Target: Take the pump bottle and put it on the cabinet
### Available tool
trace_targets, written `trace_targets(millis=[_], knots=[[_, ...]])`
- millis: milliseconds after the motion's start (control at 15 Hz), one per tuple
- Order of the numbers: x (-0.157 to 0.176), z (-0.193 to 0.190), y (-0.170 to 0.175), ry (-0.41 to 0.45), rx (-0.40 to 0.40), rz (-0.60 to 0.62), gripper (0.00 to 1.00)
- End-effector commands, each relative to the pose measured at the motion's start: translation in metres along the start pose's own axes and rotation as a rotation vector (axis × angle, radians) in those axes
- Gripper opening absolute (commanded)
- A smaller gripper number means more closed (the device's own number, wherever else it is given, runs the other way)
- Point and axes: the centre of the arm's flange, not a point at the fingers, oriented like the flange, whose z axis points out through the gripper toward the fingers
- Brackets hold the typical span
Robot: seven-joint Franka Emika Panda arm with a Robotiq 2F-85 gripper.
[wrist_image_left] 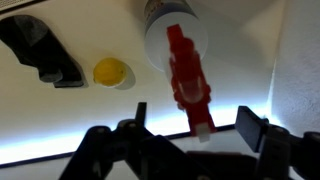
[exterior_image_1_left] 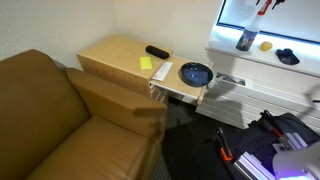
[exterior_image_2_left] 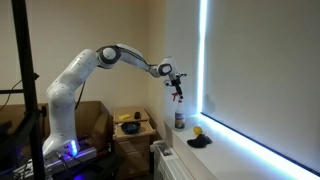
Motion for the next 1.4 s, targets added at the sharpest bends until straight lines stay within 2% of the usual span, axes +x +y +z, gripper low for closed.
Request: trace_targets(millis=[0,533,733,1000,1200,1333], knots=[[-0.003,0.0,-0.002,-0.009,0.004,-0.01,0.6],[-0.004,0.001,-0.004,-0.019,0.011,-0.009,0.04],[0.006,0.0,0.006,0.001,0.008,0.03,0.06],[0.026,-0.034,0.035,0.092,0.045,0.067,0.06],[0.021,-0.078,0.049,0.155,0.138,-0.055,0.06],[0.005,-0.106,0.044,0.161,0.196,-0.134,0.06]])
